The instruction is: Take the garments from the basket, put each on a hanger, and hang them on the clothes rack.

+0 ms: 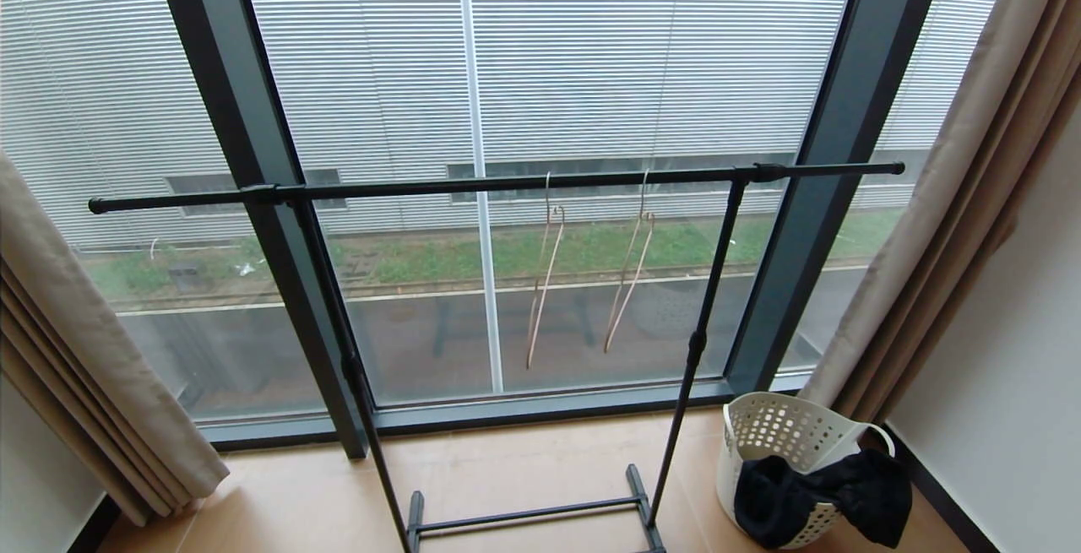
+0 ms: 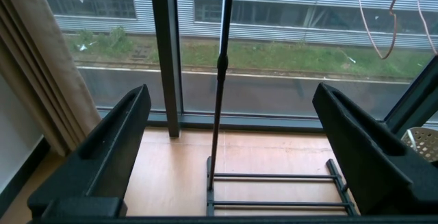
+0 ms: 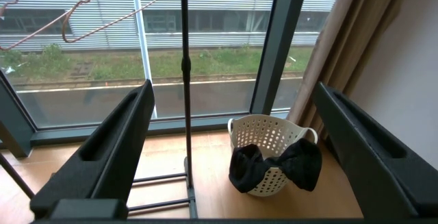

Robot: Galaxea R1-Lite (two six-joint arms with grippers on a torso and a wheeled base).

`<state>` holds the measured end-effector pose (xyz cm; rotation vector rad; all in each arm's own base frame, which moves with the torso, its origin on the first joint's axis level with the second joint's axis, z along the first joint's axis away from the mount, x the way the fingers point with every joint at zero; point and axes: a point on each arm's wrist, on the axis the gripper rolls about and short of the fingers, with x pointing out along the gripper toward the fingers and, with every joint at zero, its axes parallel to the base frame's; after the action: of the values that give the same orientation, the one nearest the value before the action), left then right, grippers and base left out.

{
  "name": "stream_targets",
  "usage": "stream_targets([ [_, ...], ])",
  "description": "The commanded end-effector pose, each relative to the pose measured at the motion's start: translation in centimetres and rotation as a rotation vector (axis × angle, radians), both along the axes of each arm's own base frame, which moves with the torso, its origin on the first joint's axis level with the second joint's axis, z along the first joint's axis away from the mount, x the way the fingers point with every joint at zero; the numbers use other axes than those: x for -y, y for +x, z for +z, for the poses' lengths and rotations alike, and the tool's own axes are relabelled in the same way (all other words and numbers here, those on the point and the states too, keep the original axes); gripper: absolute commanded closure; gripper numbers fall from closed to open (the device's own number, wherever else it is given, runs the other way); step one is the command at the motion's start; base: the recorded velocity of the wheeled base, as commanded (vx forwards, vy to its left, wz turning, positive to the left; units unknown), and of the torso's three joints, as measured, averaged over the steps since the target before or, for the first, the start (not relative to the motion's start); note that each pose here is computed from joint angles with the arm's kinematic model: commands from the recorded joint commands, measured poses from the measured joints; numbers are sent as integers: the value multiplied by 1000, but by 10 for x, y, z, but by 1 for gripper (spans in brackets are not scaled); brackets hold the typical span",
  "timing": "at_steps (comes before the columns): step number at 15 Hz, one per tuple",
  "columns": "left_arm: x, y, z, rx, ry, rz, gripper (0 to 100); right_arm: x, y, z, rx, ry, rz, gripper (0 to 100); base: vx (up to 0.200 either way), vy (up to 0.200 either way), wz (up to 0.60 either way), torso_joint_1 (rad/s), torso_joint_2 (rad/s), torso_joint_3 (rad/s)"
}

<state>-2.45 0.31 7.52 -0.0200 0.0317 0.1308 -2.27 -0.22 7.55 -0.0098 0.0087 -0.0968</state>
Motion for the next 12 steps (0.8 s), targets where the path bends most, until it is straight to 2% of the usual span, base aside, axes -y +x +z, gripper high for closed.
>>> stream_targets([
  [1,0,0,0,0,-2,0,0,0,0,0,-2,0,0,0,0,0,0,0,0,0],
  [7,0,0,0,1,-13,-12,0,0,0,0,-2,0,6,0,0,0,0,0,0,0],
  [12,0,0,0,1,-13,-12,0,0,0,0,-2,2,6,0,0,0,0,-133,285,153],
])
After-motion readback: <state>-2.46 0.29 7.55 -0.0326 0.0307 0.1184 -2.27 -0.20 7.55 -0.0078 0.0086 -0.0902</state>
